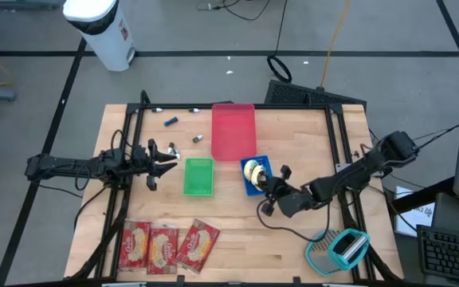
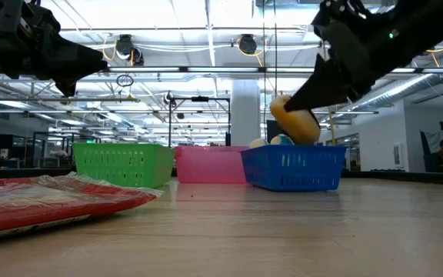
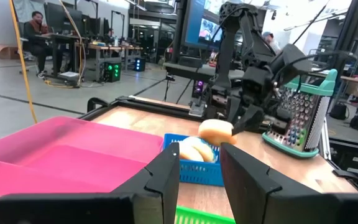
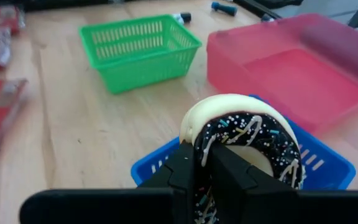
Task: Pick & Place Food Item
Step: Put the black doughnut into the blue bin, then put the purple food coloring bottle into the green bin
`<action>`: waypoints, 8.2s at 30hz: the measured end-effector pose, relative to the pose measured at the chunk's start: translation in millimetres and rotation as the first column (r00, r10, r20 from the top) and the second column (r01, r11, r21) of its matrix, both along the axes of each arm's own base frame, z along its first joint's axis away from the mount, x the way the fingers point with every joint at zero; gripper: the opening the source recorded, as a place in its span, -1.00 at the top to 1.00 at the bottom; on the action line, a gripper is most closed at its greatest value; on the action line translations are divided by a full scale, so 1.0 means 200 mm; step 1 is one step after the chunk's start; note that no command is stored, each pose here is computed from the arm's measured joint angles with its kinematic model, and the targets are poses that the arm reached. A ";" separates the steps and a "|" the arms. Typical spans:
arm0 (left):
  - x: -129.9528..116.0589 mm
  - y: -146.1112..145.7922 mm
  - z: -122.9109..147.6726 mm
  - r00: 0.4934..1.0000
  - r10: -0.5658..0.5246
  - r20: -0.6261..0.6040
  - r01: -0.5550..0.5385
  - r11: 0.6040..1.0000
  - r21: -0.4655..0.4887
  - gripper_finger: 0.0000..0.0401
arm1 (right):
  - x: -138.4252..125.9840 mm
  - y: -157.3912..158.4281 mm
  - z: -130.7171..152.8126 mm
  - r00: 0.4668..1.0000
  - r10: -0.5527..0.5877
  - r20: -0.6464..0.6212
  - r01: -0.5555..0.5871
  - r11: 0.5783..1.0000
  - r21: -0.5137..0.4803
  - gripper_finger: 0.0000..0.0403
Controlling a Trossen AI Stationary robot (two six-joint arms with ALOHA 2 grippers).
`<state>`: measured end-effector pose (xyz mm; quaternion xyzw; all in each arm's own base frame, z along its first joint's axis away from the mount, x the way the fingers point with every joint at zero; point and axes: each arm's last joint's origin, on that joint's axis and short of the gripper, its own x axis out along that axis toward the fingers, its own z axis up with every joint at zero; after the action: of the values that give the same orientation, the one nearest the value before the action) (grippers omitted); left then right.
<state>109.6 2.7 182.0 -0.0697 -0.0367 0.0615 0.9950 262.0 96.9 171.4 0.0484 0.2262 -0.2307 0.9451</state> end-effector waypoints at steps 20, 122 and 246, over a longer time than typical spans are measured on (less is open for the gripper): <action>0.00 0.00 0.00 1.000 0.000 0.000 0.000 1.000 0.000 0.42 | 0.01 0.01 -0.05 0.994 0.074 -0.082 -0.078 0.996 -0.041 0.19; 0.00 0.02 0.01 0.989 0.146 0.014 -0.146 0.989 0.004 0.42 | -0.72 -0.56 -0.03 0.862 0.401 0.311 -0.345 0.913 -0.220 1.00; 0.24 1.32 -0.14 0.092 0.382 -0.920 -0.955 0.297 0.028 -0.29 | -0.76 -0.56 -0.01 0.854 0.376 0.360 -0.302 0.921 -0.246 0.99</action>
<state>157.5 265.8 153.7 -0.3161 0.4087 0.5824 0.6276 110.0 -14.5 170.2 -0.0318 0.0111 -0.0643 0.9974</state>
